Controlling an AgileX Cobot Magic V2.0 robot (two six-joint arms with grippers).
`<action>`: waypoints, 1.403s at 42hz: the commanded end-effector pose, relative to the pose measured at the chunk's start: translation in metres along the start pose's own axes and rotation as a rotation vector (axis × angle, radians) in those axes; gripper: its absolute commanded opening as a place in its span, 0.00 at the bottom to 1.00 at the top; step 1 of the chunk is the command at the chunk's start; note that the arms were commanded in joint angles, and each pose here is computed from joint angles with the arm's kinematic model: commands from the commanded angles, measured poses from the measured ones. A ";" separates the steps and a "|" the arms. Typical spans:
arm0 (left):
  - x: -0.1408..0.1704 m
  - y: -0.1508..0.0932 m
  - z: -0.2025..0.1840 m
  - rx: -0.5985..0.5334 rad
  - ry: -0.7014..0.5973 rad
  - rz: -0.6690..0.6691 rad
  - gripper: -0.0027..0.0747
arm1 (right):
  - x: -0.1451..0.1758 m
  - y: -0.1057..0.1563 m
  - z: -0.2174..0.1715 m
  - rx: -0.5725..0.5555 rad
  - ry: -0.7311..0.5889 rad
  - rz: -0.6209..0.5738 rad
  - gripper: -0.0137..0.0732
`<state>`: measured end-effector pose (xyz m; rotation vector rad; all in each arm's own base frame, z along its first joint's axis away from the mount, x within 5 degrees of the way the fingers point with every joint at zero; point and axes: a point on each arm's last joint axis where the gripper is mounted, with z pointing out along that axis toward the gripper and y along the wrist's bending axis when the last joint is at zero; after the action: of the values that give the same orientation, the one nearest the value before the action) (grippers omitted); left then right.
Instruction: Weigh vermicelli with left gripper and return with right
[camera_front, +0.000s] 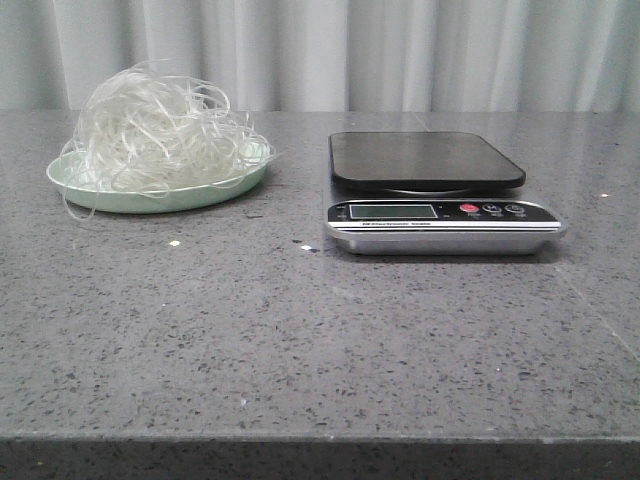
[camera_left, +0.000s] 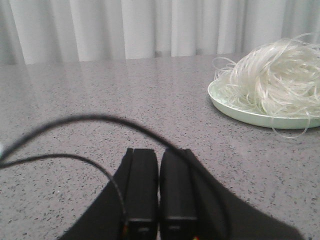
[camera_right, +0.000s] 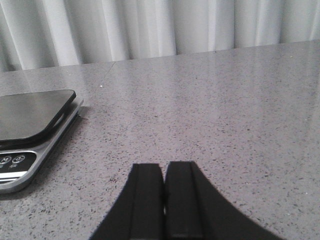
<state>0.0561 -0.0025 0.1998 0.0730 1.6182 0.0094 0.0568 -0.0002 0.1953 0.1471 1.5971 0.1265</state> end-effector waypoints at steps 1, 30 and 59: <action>-0.006 0.000 -0.001 -0.003 -0.096 -0.008 0.21 | -0.011 0.001 -0.002 -0.003 -0.108 -0.012 0.33; -0.006 0.000 -0.001 -0.003 -0.096 -0.008 0.21 | -0.011 0.001 -0.002 -0.003 -0.108 -0.012 0.33; -0.022 0.002 -0.004 -0.021 -0.277 -0.009 0.21 | -0.011 0.001 -0.002 -0.003 -0.108 -0.012 0.33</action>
<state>0.0561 -0.0019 0.2097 0.0635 1.5100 0.0147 0.0568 -0.0002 0.1953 0.1471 1.5971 0.1265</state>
